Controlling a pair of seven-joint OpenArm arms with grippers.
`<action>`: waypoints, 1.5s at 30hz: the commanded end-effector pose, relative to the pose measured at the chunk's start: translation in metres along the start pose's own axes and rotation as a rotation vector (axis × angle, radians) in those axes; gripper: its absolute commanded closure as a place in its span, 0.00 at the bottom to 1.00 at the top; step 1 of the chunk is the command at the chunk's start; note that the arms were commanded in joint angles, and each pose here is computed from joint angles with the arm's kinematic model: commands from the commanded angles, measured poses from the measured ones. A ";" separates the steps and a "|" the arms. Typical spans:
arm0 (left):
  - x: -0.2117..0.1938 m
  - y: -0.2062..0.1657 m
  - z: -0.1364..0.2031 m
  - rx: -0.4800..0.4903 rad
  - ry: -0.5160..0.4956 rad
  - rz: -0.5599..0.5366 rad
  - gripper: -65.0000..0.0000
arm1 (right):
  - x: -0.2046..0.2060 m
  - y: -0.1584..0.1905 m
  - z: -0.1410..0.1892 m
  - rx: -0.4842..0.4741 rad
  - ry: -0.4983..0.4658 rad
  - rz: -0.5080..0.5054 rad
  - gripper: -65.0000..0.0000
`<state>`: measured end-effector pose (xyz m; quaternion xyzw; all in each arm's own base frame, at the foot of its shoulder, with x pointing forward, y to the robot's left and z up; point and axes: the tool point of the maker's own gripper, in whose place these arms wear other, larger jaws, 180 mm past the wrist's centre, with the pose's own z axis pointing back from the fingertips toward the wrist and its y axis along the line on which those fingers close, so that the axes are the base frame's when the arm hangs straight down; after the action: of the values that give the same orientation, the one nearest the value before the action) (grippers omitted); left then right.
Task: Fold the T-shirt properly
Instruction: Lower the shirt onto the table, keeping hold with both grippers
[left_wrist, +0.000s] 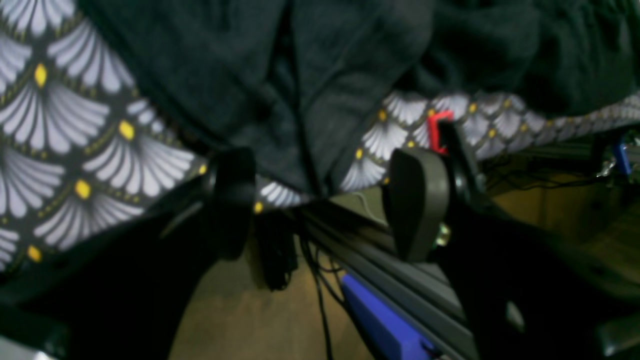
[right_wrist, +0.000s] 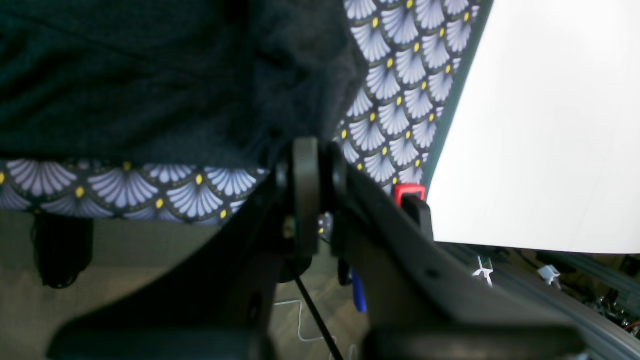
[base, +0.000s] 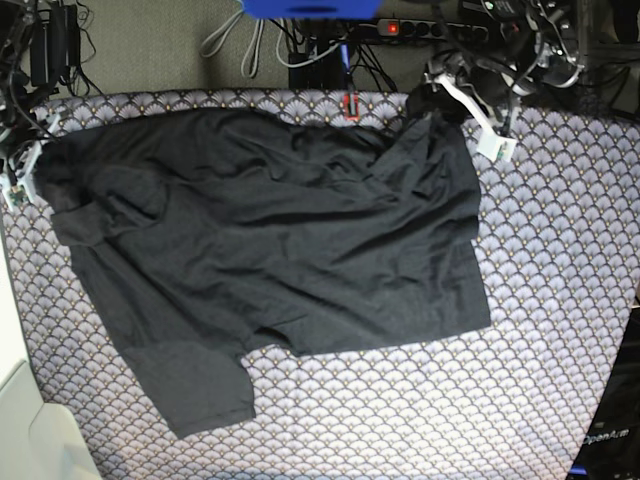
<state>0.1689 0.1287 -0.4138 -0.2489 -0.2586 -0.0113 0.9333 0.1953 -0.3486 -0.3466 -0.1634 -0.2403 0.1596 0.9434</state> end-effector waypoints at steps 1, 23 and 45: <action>0.009 -0.001 0.002 0.002 -0.028 -0.017 0.36 | 0.010 -0.011 0.006 -0.032 -0.030 0.012 1.00; -0.007 0.004 -0.018 0.031 0.048 0.010 0.54 | 0.007 -0.012 0.006 -0.033 -0.023 0.010 1.00; 0.063 0.074 0.045 0.271 -0.062 -0.111 0.99 | 0.011 -0.010 0.006 -0.031 -0.030 0.015 1.00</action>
<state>0.2096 0.2183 -0.3899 -0.1135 -0.2906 -0.0158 0.9500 0.1964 -0.3484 -0.3457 -0.1639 -0.2419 0.1596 0.9429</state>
